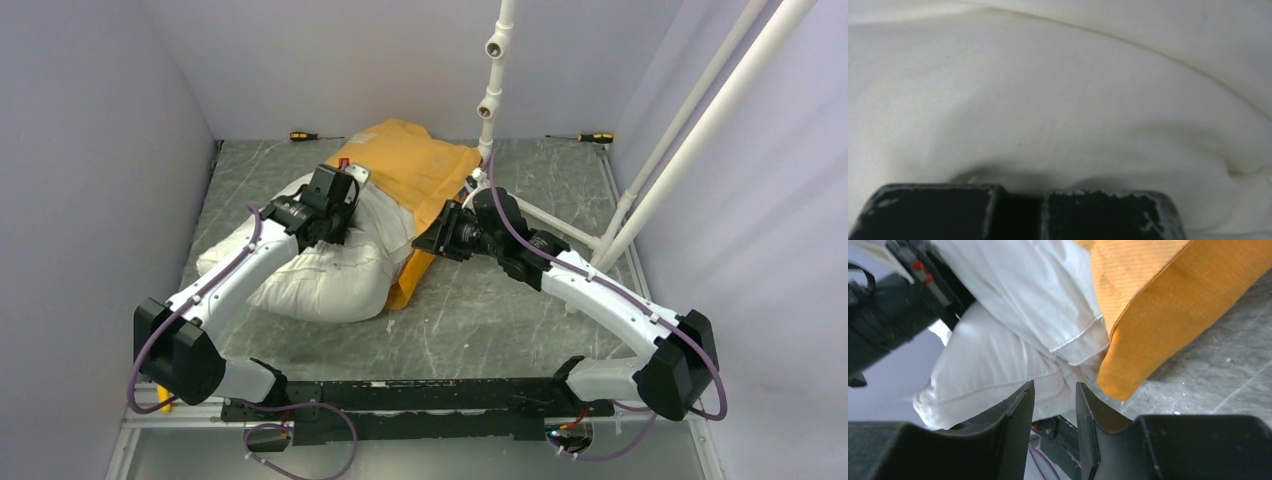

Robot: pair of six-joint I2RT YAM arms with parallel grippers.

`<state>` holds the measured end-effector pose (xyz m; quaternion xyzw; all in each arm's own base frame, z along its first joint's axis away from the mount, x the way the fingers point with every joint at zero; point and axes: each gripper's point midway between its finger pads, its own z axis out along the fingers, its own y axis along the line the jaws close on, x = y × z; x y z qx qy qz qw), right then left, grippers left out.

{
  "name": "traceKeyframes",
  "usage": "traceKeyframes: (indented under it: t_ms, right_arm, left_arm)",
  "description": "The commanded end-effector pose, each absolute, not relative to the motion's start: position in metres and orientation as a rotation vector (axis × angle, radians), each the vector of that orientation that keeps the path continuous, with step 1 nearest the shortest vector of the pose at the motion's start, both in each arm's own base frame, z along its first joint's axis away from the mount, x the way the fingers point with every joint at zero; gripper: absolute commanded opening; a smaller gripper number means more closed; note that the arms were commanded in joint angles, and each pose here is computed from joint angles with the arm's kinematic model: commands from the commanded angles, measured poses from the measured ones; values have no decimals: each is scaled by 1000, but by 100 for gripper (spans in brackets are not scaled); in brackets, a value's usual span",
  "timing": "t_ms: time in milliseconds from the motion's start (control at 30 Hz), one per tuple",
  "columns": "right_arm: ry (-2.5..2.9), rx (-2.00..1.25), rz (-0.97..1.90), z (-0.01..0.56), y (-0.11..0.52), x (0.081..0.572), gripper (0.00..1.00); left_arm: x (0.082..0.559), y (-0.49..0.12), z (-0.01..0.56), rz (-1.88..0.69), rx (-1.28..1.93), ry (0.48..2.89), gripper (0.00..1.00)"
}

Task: Put the pillow into the pillowcase
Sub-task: Stuff the pillow into the pillowcase.

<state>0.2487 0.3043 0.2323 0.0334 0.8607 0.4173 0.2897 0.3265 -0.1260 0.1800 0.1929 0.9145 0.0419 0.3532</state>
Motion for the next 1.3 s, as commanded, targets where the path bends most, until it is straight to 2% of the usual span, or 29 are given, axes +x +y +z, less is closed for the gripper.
traceKeyframes:
  t_ms: [0,100,200,367,433,500,533,600,633,667,700,733,833,1000,1133,1200,1267]
  right_arm:
    - [2126,87,1381,265,326,258,38]
    - [2192,68,1398,248,334,257,39]
    - [2267,149,1337,221,329,259,49]
    - [2394,268,1032,172,297,266,68]
    - [2394,300,927,164,282,270,72]
    - [2371,327,886,158,275,275,73]
    - [2368,335,883,153,273,279,66]
    - [2363,340,868,147,274,288,48]
    - [2364,322,863,145,276,292,36]
    - [2369,304,849,144,278,295,19]
    - [2375,277,844,147,280,297,8]
    - [2362,219,866,154,284,297,0]
    - [2276,-2,1013,195,297,284,0]
    - [2014,-496,1568,270,321,218,0]
    - [1830,-732,1851,294,318,167,0]
    - [1856,-773,1888,285,314,156,0]
    - [2045,-692,1640,248,308,176,38]
  left_arm:
    - [321,-148,152,-26,445,2429,0]
    - [316,-150,148,-34,439,2440,0]
    - [312,-149,143,-38,426,2458,0]
    - [308,-151,140,-48,416,2462,0]
    - [308,-152,140,-51,418,2464,0]
    - [309,-153,140,-55,419,2464,0]
    - [308,-155,140,-58,423,2464,0]
    - [308,-157,140,-64,428,2466,0]
    - [307,-158,140,-65,428,2468,0]
    - [307,-159,139,-66,429,2469,0]
    - [306,-160,140,-69,433,2469,0]
    - [306,-161,141,-70,433,2468,0]
    - [306,-164,146,-78,440,2455,0]
    - [305,-189,183,-217,499,2327,0]
    - [305,-213,226,-348,515,2154,0]
    - [306,-218,237,-362,506,2117,0]
    - [306,-216,236,-336,496,2134,0]
